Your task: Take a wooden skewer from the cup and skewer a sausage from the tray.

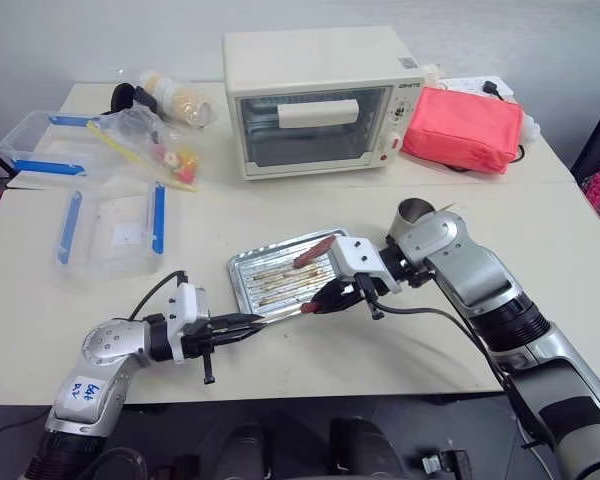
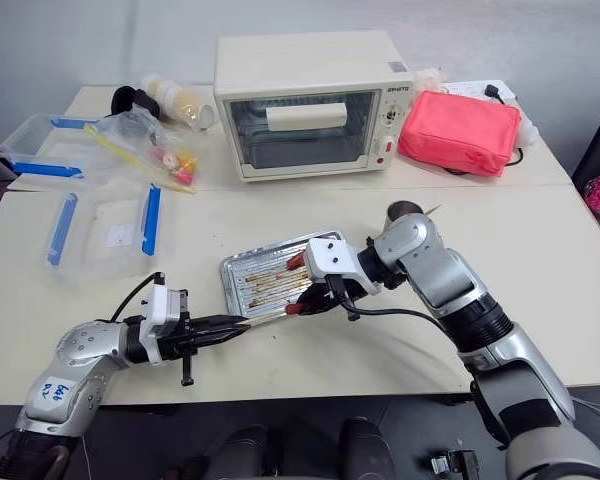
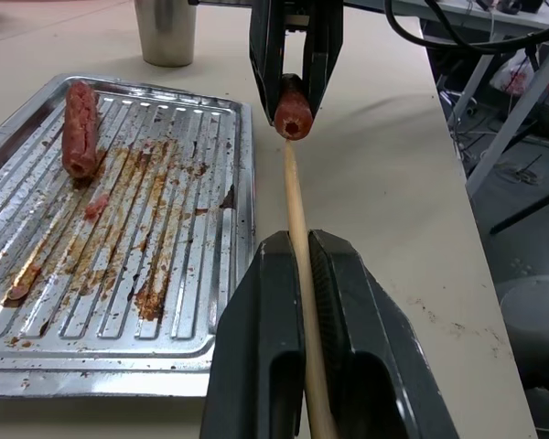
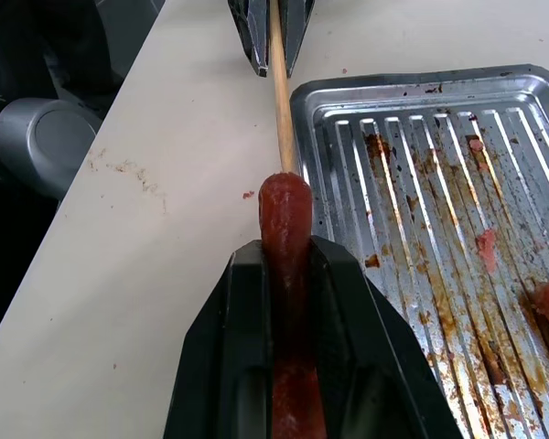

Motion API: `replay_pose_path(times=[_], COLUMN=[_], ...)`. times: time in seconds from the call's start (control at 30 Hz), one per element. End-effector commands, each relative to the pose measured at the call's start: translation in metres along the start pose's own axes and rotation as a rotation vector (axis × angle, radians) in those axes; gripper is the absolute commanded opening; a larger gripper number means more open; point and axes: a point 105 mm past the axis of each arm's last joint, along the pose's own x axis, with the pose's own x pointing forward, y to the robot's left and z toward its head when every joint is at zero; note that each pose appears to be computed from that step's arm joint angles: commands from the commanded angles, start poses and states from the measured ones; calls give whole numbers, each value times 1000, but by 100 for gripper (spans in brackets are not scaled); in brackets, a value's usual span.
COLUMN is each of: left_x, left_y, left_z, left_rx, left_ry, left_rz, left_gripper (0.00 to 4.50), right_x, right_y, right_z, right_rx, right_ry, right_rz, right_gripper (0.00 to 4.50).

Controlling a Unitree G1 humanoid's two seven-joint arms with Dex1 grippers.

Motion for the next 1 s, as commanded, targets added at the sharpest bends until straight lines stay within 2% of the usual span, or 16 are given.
replay_pose_path(times=[0.03,0.4,1.0], left_x=[4,-2,-9], left_y=[-5,-11,-5], left_z=[20,21,6], left_rx=[65,62,46], left_ry=[-65,-62,-14], left_rz=[-26,-38,-4], left_gripper=[0,0,0], right_x=[-2,-1,-7], right_y=[2,5,3], right_z=[5,3,4], right_rx=[-37,-36,-40], right_ry=[-1,1,2], right_rz=[5,19,7], right_gripper=[52,52,52])
